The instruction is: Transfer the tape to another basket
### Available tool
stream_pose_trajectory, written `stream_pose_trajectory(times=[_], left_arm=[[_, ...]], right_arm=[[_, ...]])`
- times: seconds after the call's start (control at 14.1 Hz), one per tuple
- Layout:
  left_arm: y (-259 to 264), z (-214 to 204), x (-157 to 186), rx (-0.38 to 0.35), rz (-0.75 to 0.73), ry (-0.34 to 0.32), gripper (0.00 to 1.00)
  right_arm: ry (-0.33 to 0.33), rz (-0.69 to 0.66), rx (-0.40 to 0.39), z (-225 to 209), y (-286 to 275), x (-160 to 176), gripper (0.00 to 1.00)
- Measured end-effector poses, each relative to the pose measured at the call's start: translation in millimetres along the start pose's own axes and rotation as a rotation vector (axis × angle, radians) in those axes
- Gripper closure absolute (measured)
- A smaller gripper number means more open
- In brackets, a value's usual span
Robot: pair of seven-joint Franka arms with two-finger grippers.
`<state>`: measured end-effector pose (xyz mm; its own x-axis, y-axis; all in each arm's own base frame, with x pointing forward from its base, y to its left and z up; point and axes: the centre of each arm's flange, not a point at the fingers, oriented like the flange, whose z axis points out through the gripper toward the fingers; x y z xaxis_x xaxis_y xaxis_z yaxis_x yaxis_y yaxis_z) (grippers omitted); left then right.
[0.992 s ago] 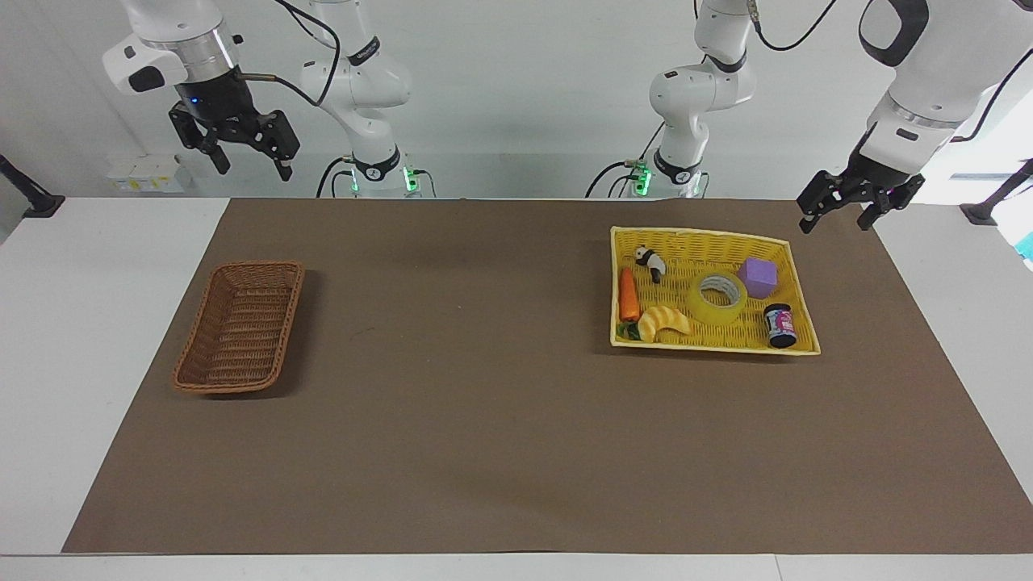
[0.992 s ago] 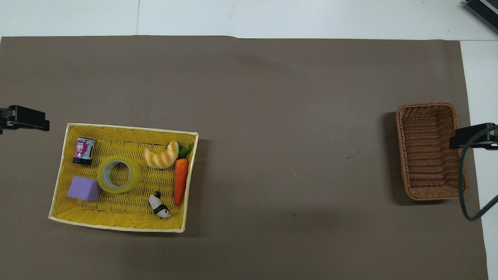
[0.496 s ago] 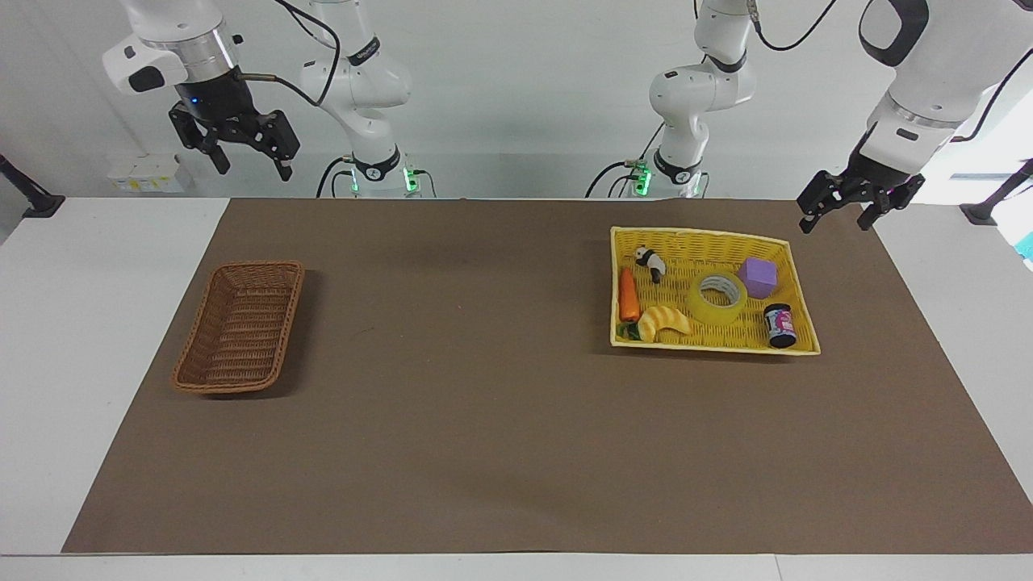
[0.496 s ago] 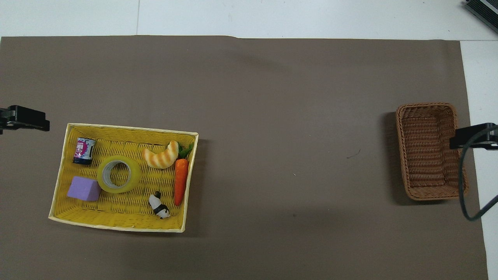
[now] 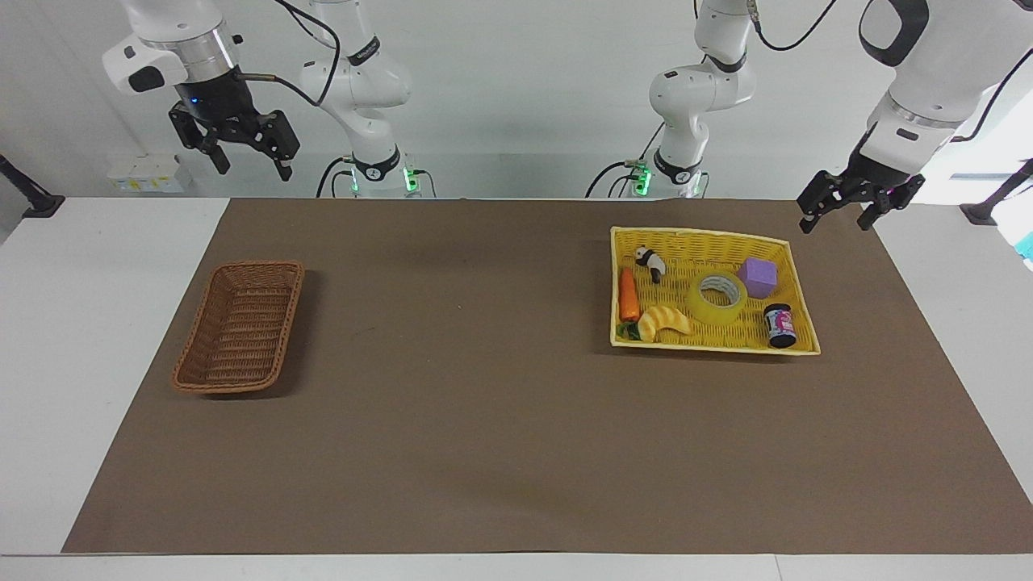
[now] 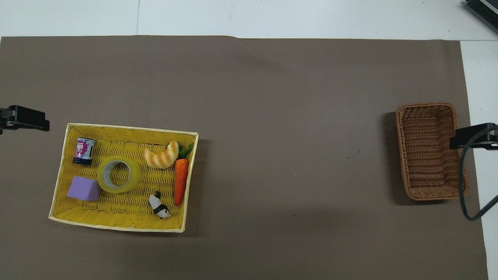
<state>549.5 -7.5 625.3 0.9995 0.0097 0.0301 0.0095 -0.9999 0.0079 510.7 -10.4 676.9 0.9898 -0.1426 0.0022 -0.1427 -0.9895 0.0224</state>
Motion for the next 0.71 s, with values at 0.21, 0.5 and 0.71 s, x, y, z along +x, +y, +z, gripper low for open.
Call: stream_pose_trajectory(times=[0.21,0.5,0.71], left_arm=[[-0.2,0.0,0.0,0.000,0.000,0.000,0.00],[-0.5,0.0,0.0,0.000,-0.001,0.000,0.00],[-1.8,0.0,0.0,0.000,-0.003,0.000,0.00]], right_arm=[[-0.001,0.001,0.000,0.1,0.4,0.0,0.00],[-0.001,0.001,0.000,0.1,0.4,-0.1,0.00],[-0.001,0.001,0.000,0.0,0.5,-0.1,0.00]])
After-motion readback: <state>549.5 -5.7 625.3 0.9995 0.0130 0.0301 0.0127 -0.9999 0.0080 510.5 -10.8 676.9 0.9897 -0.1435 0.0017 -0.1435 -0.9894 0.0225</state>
